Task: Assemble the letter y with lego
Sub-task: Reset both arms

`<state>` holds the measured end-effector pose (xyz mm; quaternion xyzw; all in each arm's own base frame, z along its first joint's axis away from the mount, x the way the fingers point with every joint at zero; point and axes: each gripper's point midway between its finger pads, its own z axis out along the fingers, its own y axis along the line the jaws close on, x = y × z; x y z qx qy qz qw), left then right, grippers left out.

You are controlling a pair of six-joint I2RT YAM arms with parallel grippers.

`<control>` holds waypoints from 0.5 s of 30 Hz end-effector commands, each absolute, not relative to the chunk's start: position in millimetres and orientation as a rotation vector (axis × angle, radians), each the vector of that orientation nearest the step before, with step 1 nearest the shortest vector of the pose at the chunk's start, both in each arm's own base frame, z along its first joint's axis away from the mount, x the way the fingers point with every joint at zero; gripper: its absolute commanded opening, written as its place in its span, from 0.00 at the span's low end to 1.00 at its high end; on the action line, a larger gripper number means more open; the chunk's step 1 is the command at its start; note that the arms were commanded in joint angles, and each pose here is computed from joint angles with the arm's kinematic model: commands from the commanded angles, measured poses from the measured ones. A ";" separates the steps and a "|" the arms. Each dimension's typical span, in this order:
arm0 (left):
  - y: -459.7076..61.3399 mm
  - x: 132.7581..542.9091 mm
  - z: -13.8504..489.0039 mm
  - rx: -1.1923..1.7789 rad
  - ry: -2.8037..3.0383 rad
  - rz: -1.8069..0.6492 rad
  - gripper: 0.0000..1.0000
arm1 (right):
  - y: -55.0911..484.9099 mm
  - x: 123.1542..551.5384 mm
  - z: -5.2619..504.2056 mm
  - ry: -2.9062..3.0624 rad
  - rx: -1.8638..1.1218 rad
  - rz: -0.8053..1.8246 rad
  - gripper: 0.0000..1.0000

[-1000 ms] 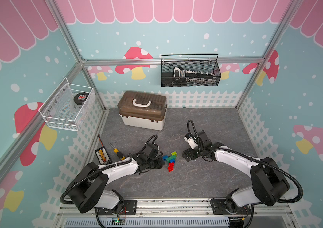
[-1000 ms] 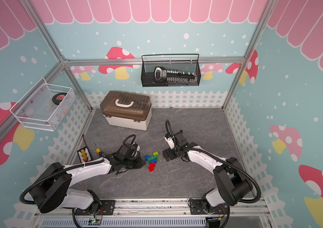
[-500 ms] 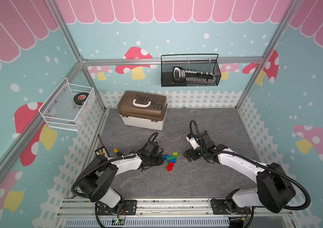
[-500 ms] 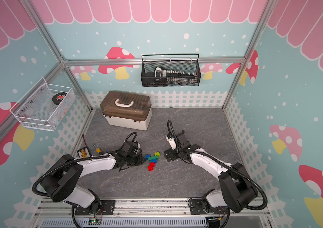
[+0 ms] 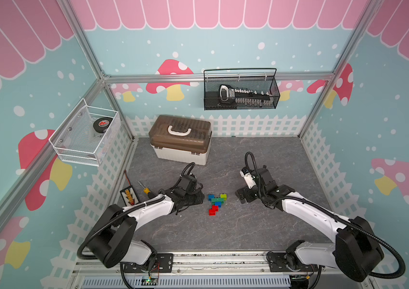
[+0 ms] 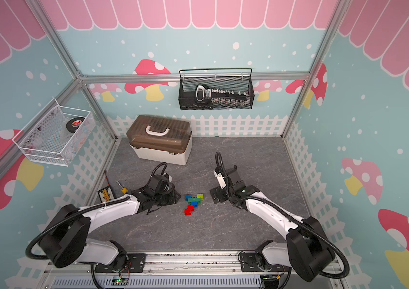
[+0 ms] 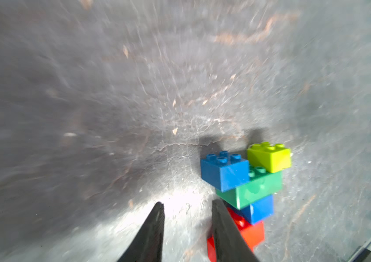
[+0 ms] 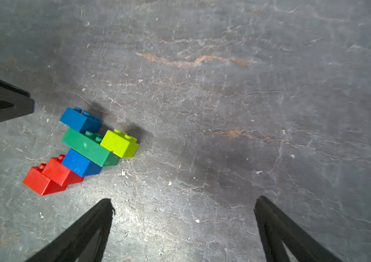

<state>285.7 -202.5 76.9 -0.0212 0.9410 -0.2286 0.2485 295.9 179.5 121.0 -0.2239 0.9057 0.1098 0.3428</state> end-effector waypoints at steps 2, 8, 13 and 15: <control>-158.1 291.3 116.1 -0.112 2.455 -0.413 0.64 | 150.1 308.2 140.1 2.275 -0.424 0.131 0.99; -107.2 312.6 172.4 -0.214 2.290 -0.243 0.99 | 95.8 335.7 172.8 2.143 -0.163 -0.194 0.99; -51.0 339.6 222.6 -0.250 2.077 0.049 0.99 | 26.0 351.3 197.1 1.957 0.141 -0.453 0.99; -29.3 343.7 234.4 -0.285 1.994 0.121 0.99 | 4.7 354.6 196.0 1.937 0.201 -0.513 0.99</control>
